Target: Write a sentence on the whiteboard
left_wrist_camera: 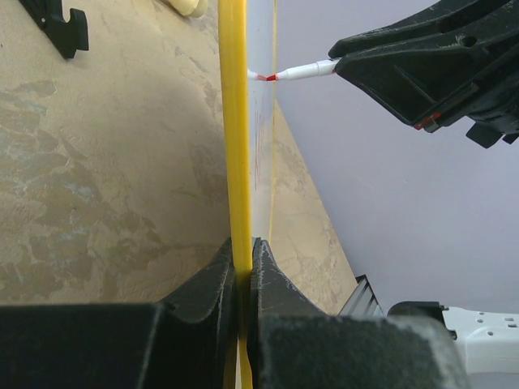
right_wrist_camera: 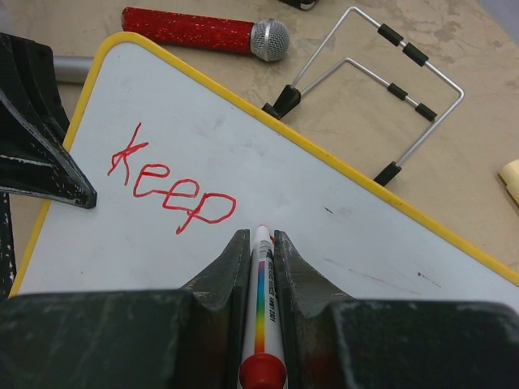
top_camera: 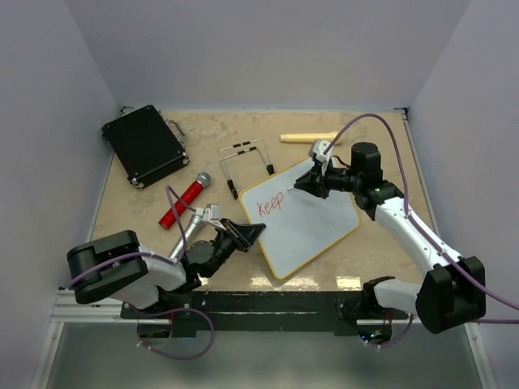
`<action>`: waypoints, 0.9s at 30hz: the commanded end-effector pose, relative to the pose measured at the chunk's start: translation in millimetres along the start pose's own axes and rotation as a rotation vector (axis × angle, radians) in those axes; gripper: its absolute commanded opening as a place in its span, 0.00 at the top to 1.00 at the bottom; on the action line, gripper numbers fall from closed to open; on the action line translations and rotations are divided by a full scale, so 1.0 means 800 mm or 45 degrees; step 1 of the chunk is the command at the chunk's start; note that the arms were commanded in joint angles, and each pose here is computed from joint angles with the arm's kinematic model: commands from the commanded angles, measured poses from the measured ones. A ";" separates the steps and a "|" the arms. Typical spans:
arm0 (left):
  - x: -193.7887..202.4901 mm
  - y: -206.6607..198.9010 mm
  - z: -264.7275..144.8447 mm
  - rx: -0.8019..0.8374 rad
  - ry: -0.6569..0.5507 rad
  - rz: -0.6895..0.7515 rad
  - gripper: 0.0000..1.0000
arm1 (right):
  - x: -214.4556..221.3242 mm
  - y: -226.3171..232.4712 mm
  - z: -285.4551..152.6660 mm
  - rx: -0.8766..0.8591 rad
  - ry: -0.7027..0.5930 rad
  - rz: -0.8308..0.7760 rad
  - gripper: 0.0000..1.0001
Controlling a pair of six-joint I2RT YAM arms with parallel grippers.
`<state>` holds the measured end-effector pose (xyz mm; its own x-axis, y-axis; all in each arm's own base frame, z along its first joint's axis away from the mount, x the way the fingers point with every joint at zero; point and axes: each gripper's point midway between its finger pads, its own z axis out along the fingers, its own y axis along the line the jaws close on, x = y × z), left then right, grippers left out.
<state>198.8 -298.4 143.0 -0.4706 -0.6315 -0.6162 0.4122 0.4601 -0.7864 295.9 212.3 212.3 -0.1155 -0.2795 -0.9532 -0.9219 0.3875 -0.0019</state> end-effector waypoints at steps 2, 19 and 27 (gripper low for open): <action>-0.007 -0.033 0.006 0.136 -0.019 0.046 1.00 | -0.002 0.006 0.007 -0.027 -0.022 -0.010 1.00; -0.011 -0.029 0.002 0.128 -0.027 0.045 1.00 | 0.017 0.004 -0.002 0.001 0.113 -0.025 1.00; -0.010 -0.029 0.003 0.132 -0.023 0.047 1.00 | 0.001 -0.013 -0.002 0.090 0.073 -0.038 1.00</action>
<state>200.5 -297.5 140.2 -0.4801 -0.6402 -0.5997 0.3919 0.4551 -0.7995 288.4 211.4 199.3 -0.1444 -0.3414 -0.9288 -0.9277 0.3734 0.0069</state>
